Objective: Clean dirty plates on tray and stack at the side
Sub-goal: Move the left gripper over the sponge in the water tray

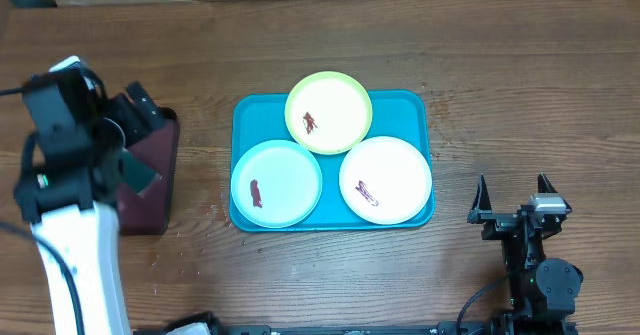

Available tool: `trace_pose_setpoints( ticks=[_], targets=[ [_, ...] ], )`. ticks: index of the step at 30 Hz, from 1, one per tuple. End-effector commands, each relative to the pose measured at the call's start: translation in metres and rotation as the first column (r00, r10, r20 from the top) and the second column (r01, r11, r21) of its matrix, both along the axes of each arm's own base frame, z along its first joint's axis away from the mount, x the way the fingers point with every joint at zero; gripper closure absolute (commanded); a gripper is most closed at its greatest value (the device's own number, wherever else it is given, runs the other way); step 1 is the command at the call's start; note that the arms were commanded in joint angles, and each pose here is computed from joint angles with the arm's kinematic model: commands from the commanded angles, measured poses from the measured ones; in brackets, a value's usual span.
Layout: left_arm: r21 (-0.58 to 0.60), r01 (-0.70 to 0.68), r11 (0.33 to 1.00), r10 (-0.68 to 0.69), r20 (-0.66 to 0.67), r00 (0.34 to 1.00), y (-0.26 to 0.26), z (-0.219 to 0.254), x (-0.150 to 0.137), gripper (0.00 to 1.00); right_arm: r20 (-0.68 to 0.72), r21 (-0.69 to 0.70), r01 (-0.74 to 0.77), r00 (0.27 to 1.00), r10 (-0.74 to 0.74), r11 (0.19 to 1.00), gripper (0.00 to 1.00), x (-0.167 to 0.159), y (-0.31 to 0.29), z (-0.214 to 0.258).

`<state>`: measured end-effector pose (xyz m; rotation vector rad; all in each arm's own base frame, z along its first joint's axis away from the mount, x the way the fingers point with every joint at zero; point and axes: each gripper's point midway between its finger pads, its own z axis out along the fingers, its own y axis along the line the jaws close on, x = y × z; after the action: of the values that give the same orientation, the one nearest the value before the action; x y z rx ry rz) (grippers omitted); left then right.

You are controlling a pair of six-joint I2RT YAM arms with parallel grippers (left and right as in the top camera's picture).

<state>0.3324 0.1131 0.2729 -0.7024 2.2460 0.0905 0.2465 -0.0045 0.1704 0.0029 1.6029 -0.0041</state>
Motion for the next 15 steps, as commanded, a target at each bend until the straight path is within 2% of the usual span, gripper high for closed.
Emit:
trace_pose_setpoints(
  ticks=[1,9,13,15],
  targets=[
    [-0.069,-0.024,0.997,0.024,0.000,1.000,0.026,-0.002,0.010,0.00,-0.002,-0.004,0.000,1.000,0.000,1.000,0.00,0.000,0.000,-0.003],
    [-0.366,-0.011,0.930,-0.030,-0.105,0.994,0.036,-0.071,0.023,0.00,-0.002,-0.004,0.000,1.000,0.000,1.000,0.00,0.000,0.000,-0.003],
    [-0.365,-0.086,0.927,-0.005,-0.241,0.970,0.047,-0.111,0.018,0.00,-0.002,-0.004,0.000,1.000,0.000,1.000,0.00,0.000,0.000,-0.003],
    [-0.327,-0.184,0.927,0.067,-0.336,0.939,0.060,-0.133,0.009,0.00,-0.002,-0.004,0.000,1.000,0.000,1.000,0.00,0.000,0.000,-0.003]
  ],
)
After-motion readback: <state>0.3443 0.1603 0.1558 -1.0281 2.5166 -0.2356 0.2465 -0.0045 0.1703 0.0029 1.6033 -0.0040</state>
